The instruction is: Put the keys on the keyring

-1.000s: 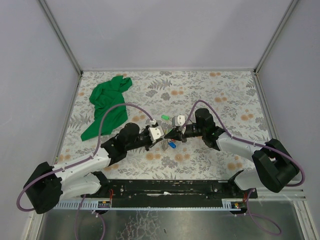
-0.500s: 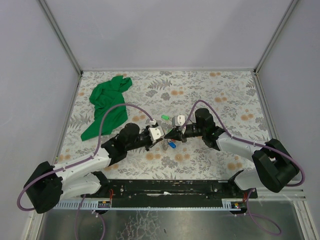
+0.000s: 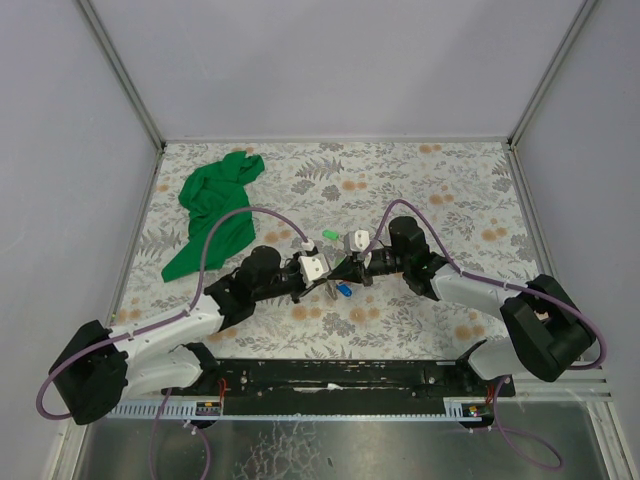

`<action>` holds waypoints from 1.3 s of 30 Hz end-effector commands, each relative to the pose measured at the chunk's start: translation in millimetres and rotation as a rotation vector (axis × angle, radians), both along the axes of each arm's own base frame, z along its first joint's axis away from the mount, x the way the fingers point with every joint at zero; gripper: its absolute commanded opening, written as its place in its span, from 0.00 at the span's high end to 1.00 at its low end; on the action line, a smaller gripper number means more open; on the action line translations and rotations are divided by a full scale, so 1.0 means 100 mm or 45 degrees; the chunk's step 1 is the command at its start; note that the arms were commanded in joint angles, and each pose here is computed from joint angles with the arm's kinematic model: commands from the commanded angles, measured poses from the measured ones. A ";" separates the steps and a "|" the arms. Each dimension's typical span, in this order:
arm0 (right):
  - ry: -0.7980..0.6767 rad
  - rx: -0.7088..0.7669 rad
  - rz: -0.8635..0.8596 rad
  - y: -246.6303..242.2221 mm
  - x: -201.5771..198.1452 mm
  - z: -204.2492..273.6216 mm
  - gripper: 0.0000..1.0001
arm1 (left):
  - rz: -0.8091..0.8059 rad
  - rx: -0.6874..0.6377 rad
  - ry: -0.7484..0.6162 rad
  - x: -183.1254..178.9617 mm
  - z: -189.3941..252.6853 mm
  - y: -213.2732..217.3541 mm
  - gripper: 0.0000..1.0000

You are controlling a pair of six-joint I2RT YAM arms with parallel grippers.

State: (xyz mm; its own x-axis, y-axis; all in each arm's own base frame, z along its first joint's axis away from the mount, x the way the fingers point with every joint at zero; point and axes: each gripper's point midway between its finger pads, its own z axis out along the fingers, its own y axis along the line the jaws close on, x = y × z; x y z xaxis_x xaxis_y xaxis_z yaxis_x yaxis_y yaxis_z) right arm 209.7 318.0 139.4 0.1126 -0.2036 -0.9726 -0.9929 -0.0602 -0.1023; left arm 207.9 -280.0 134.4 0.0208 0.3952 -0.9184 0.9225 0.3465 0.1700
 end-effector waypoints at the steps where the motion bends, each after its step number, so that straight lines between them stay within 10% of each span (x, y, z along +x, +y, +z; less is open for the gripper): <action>1: -0.034 0.073 0.073 0.06 -0.04 0.19 1.00 | -0.043 -0.057 -0.058 0.01 0.13 -0.10 0.88; 15: -0.018 0.049 0.067 0.05 -0.04 0.15 0.98 | -0.052 -0.058 -0.072 0.00 0.13 -0.10 1.00; 29: 0.002 0.046 -0.473 -0.29 0.34 0.37 0.41 | 0.123 -0.033 -0.078 0.19 0.08 0.03 1.00; 39: 0.437 -0.025 -0.941 -0.52 0.61 0.34 0.11 | 0.339 -0.043 -0.108 0.39 0.15 0.21 1.00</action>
State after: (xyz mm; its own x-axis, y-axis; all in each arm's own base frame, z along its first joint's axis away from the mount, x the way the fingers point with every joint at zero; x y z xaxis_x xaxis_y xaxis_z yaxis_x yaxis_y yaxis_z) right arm 251.9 271.8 157.5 -0.2391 -0.1987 -0.9504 -0.8589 0.4999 0.1116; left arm 229.6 -264.0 128.8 -0.0217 0.4235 -0.9057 0.8533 0.4799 0.2040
